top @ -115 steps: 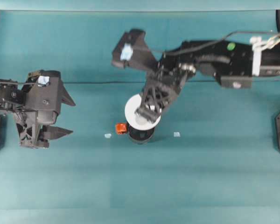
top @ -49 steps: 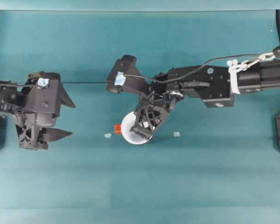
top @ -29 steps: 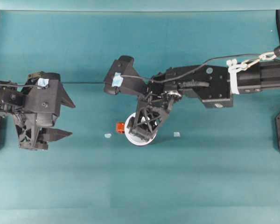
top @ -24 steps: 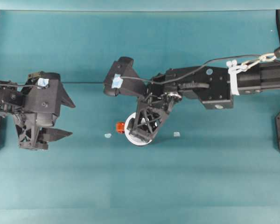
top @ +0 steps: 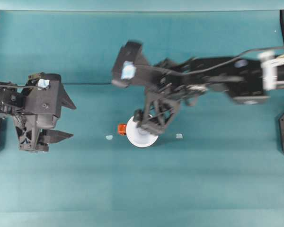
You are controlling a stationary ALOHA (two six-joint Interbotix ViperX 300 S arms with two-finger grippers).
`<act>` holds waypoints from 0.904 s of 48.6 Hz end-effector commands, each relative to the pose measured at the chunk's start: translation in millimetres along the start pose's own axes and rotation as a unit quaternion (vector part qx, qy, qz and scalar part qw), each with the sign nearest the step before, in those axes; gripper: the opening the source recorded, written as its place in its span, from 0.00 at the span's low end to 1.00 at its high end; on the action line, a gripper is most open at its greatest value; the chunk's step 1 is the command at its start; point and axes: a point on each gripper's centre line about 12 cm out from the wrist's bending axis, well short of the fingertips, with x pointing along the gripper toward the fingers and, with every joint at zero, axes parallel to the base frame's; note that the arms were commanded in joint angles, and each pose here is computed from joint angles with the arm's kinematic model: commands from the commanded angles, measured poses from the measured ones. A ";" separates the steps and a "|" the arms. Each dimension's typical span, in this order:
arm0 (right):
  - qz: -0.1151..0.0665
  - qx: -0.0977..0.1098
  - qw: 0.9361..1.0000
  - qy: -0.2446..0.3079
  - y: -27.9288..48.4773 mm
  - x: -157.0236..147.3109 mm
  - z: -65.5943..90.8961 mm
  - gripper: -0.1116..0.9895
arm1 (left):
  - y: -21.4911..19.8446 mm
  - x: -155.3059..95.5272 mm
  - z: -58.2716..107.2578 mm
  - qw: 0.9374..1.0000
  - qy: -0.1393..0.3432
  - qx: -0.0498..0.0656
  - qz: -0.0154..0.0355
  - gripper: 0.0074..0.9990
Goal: Put the paper cup into the moved red handle cup holder.
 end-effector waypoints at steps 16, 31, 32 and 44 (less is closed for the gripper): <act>0.025 -0.038 0.995 -0.093 3.3 -56.8 -16.4 0.91 | 0.1 -3.8 4.5 1.000 -0.011 0.001 0.001 0.90; 0.041 -0.040 0.987 -0.148 2.0 -70.9 -36.8 0.91 | 0.1 -4.2 4.6 1.000 -0.011 0.001 0.001 0.90; 0.042 -0.040 0.986 -0.154 1.9 -72.1 -37.1 0.91 | 0.1 -4.2 4.6 1.000 -0.011 0.001 0.001 0.90; 0.050 -0.041 0.983 -0.174 3.1 -75.1 -42.9 0.91 | -0.3 -3.8 4.5 1.000 -0.011 0.001 0.000 0.90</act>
